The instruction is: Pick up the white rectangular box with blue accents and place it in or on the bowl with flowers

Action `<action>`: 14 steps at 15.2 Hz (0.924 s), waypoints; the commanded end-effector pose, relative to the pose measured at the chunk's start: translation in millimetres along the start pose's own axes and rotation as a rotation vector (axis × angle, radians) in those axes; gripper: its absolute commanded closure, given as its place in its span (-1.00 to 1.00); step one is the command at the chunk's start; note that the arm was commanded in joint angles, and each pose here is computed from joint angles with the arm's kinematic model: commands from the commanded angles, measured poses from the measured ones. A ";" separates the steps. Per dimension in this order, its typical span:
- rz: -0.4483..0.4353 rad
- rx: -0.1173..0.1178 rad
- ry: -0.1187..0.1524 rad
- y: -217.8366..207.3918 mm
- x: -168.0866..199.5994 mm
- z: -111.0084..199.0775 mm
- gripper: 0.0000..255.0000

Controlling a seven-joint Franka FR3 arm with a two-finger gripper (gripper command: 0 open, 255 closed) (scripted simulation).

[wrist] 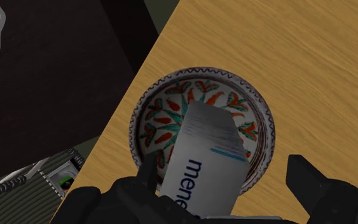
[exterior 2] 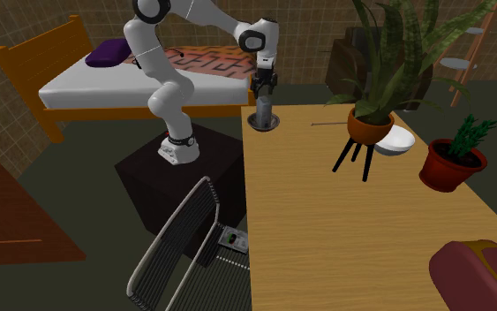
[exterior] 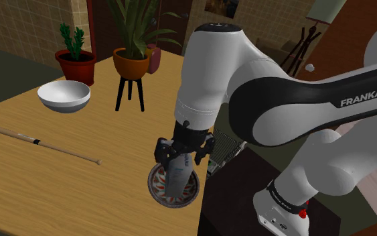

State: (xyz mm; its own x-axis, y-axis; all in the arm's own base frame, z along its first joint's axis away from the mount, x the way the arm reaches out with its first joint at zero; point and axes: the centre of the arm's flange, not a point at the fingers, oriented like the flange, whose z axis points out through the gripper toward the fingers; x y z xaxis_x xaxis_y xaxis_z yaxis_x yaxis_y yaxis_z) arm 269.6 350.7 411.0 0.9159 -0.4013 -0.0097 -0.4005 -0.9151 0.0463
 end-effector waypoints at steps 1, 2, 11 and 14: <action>0.000 0.000 0.000 0.0 0.0 0.0 -1.00; 0.000 0.000 0.000 0.0 0.0 0.0 -1.00; 0.000 0.000 0.000 0.0 0.0 -50.0 -1.00; 0.000 0.000 0.000 0.0 0.0 -50.0 -1.00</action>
State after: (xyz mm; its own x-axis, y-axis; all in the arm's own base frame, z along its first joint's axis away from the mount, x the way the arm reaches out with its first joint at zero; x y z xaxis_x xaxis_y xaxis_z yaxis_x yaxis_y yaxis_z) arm 271.0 352.6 461.0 0.9159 -0.4013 -0.0097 -0.4004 -0.9152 0.0462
